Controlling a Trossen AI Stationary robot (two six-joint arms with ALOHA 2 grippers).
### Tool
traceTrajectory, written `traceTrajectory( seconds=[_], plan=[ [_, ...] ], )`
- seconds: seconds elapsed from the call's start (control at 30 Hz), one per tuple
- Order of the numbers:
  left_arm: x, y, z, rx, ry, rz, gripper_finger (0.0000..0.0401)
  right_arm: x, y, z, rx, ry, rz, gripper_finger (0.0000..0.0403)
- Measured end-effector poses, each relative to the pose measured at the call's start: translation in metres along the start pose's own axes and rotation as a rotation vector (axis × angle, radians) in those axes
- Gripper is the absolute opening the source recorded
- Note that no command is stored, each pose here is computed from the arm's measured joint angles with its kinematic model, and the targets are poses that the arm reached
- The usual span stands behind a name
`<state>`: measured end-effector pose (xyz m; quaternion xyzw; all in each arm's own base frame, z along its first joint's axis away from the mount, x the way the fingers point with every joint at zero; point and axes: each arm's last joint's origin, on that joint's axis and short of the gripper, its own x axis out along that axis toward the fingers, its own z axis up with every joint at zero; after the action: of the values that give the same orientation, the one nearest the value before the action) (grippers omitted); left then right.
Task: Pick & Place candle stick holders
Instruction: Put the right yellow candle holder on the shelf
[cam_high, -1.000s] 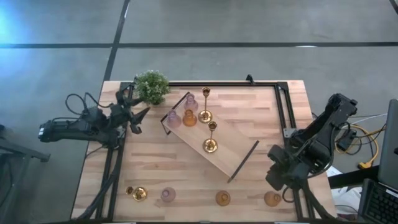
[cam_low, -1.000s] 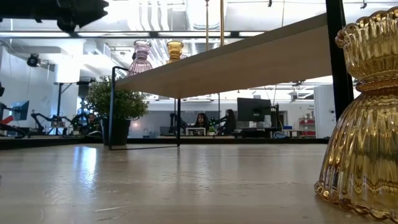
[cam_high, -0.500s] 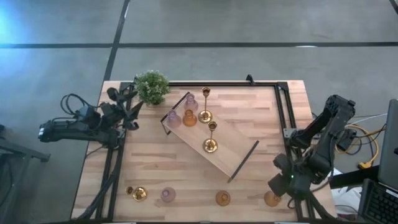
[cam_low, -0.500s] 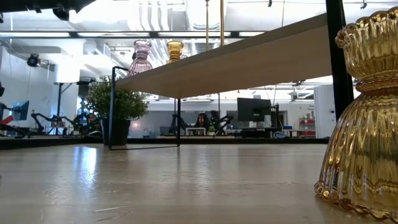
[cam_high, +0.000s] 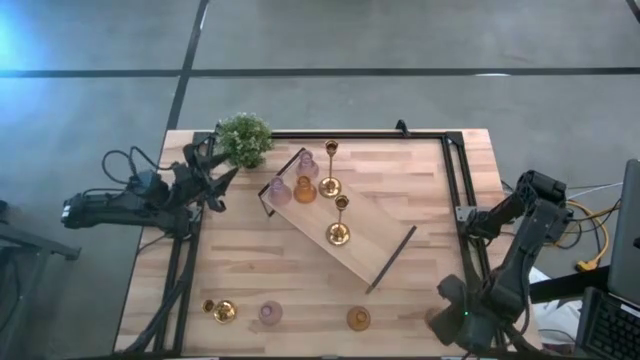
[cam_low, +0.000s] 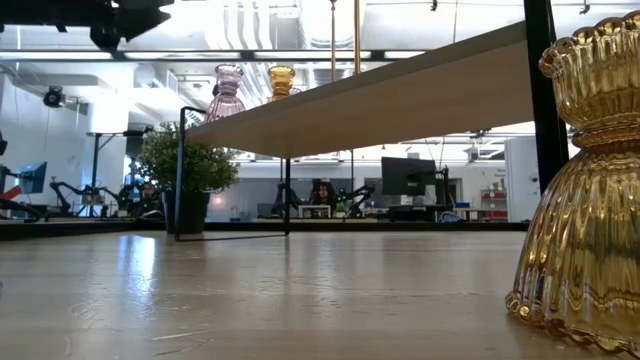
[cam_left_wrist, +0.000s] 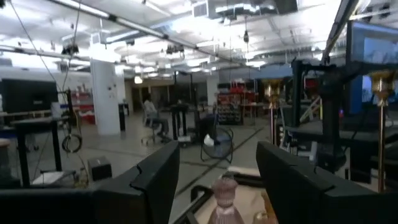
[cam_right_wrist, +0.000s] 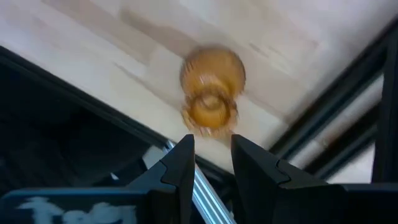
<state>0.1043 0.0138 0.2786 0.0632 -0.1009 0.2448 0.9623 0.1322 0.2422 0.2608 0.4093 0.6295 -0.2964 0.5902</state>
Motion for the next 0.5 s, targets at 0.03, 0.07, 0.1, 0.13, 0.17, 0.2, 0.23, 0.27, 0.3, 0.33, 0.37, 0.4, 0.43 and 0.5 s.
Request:
traceTrajectory(
  seconds=[0.03,0.07,0.1,0.13,0.17,0.2,0.23,0.27,0.3,0.33,0.37,0.4,0.43,0.5],
  plan=[
    [0.000,0.000,-0.002,0.006,0.013,-0.002,0.0218,0.001,0.000,-0.002,-0.003,0.005,-0.009,0.0100],
    [0.000,-0.001,-0.004,0.016,0.031,-0.006,0.0218,0.002,0.001,-0.004,-0.008,0.005,-0.012,0.0100],
    [0.000,-0.001,-0.007,0.024,0.047,-0.009,0.0218,0.003,0.001,-0.006,-0.012,0.006,-0.014,0.0100],
    [0.000,-0.002,-0.009,0.028,0.056,-0.011,0.0218,0.003,0.003,-0.008,-0.014,0.005,-0.013,0.0100],
    [0.000,-0.002,-0.010,0.031,0.062,-0.012,0.0218,0.003,0.004,-0.009,-0.017,0.006,-0.013,0.0100],
    [0.000,-0.002,-0.012,0.034,0.068,-0.013,0.0218,0.004,0.004,-0.010,-0.022,0.004,-0.013,0.0100],
    [0.000,-0.003,-0.013,0.036,0.072,-0.014,0.0218,0.005,0.005,-0.011,-0.024,0.001,-0.013,0.0100],
    [0.001,-0.003,-0.013,0.038,0.075,-0.015,0.0218,0.006,0.005,-0.011,-0.026,-0.004,-0.017,0.0100],
    [0.001,-0.003,-0.014,0.039,0.078,-0.015,0.0218,0.007,0.005,-0.012,-0.029,-0.010,-0.017,0.0100],
    [0.001,-0.003,-0.014,0.041,0.082,-0.016,0.0218,0.008,0.005,-0.012,-0.035,-0.012,-0.022,0.0100],
    [0.001,-0.003,-0.014,0.041,0.082,-0.016,0.0218,0.010,0.005,-0.012,-0.046,-0.016,-0.029,0.0100],
    [0.001,-0.003,-0.014,0.041,0.082,-0.016,0.0218,0.011,0.004,-0.012,-0.054,-0.022,-0.039,0.0100],
    [0.001,-0.003,-0.015,0.041,0.083,-0.016,0.0218,0.013,0.004,-0.012,-0.060,-0.032,-0.052,0.0100],
    [0.001,-0.003,-0.015,0.042,0.084,-0.016,0.0218,0.016,0.003,-0.011,-0.066,-0.044,-0.067,0.0100]
  ],
)
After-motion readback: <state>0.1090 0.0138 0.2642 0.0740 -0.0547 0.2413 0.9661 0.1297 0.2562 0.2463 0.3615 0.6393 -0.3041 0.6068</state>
